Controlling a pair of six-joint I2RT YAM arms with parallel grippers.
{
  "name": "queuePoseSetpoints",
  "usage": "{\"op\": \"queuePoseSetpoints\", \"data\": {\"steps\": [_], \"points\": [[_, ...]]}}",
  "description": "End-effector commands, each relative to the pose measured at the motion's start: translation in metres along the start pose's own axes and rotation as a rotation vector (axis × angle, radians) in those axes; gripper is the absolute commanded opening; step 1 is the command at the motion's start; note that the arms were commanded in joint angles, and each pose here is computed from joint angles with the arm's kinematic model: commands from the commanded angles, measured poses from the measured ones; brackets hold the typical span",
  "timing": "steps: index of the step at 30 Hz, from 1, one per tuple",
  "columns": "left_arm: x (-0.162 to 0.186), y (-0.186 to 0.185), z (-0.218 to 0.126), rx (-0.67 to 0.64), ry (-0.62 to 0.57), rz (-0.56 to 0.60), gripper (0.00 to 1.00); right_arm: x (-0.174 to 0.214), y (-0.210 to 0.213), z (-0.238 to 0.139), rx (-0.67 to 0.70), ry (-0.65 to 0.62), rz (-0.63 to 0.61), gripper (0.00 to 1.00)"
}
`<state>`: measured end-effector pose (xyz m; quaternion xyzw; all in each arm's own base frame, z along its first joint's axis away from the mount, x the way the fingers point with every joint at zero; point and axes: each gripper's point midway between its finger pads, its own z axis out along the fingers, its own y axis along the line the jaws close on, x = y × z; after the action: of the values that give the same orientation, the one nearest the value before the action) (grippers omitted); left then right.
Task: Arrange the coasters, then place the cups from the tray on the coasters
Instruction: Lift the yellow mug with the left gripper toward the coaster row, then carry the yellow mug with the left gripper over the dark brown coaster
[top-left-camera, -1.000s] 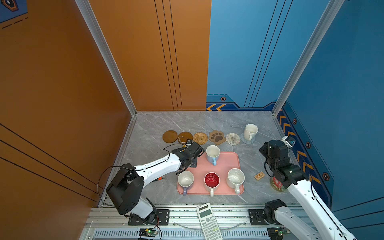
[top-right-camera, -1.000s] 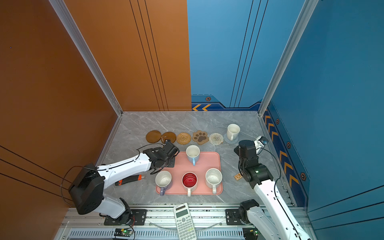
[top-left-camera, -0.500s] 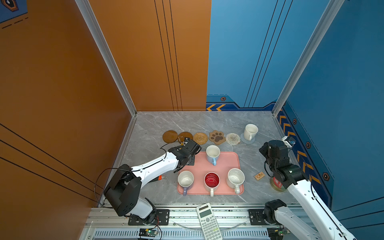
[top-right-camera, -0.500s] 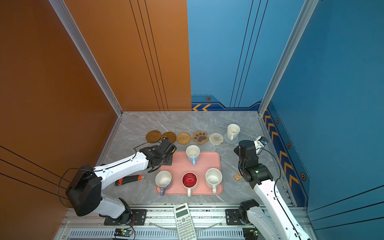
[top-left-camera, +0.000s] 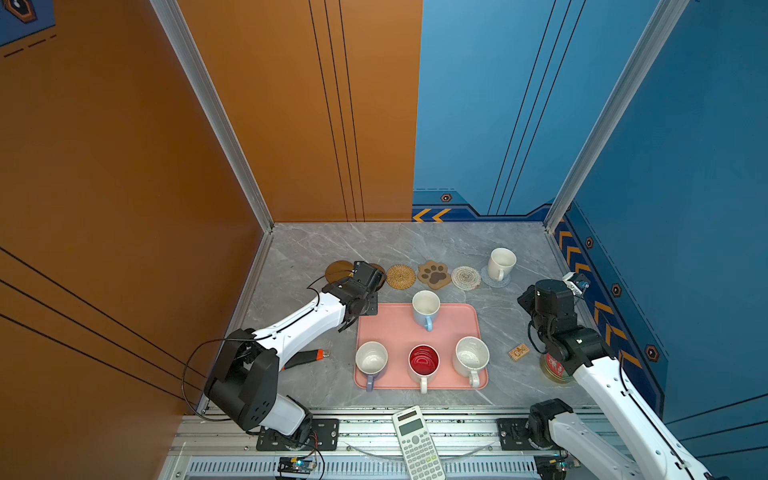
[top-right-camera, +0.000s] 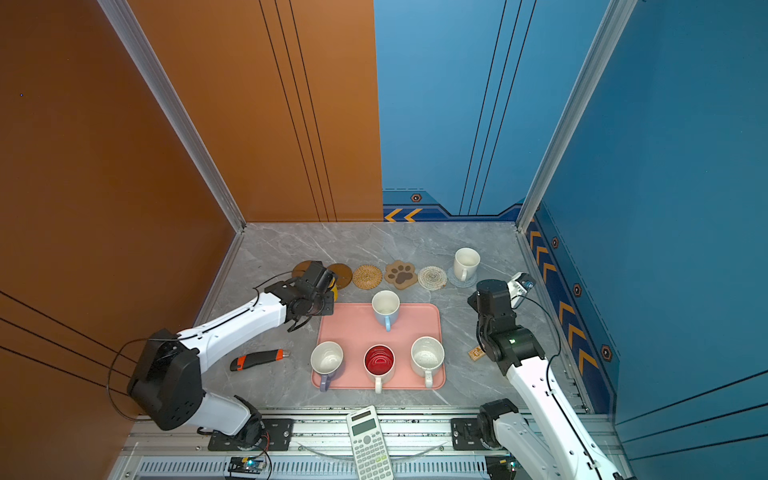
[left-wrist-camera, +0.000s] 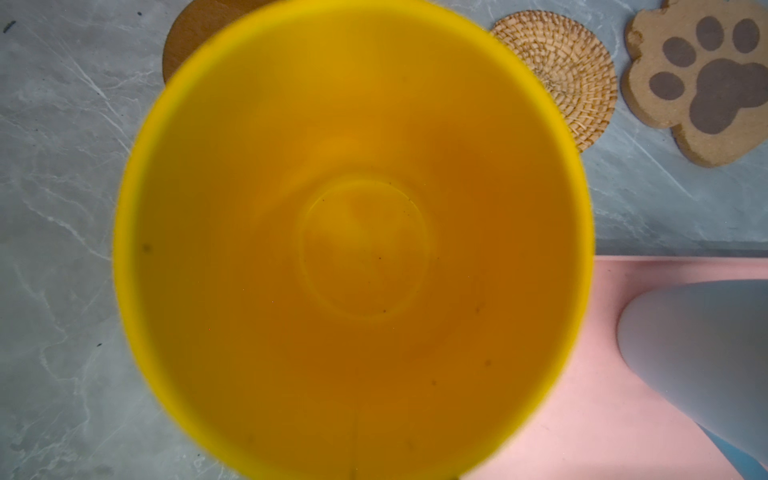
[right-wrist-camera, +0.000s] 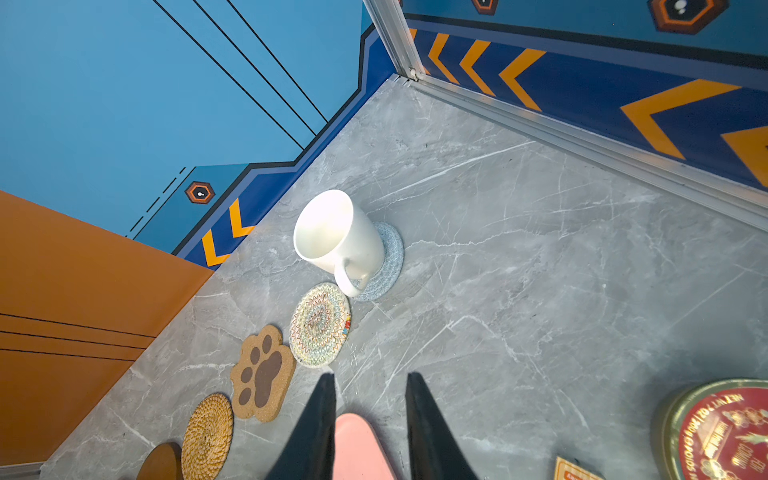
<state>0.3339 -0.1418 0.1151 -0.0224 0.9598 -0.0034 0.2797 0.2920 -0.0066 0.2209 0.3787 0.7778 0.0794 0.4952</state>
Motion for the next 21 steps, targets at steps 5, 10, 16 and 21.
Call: {"op": "queuePoseSetpoints", "data": {"steps": [5,10,16,21], "points": [[-0.055,0.004,-0.011,0.059,-0.133,-0.034,0.00,0.009,-0.003,0.004,0.017,0.044,-0.018,0.27],[-0.072,0.015,-0.003,0.042,-0.157,-0.065,0.00,0.013,0.002,0.007,-0.001,0.066,-0.013,0.27],[-0.092,0.028,0.012,0.028,-0.173,-0.098,0.00,0.014,0.005,0.008,-0.009,0.075,-0.013,0.27],[-0.102,0.034,0.026,0.008,-0.165,-0.095,0.00,0.014,0.005,0.009,-0.007,0.076,-0.016,0.27]]}}
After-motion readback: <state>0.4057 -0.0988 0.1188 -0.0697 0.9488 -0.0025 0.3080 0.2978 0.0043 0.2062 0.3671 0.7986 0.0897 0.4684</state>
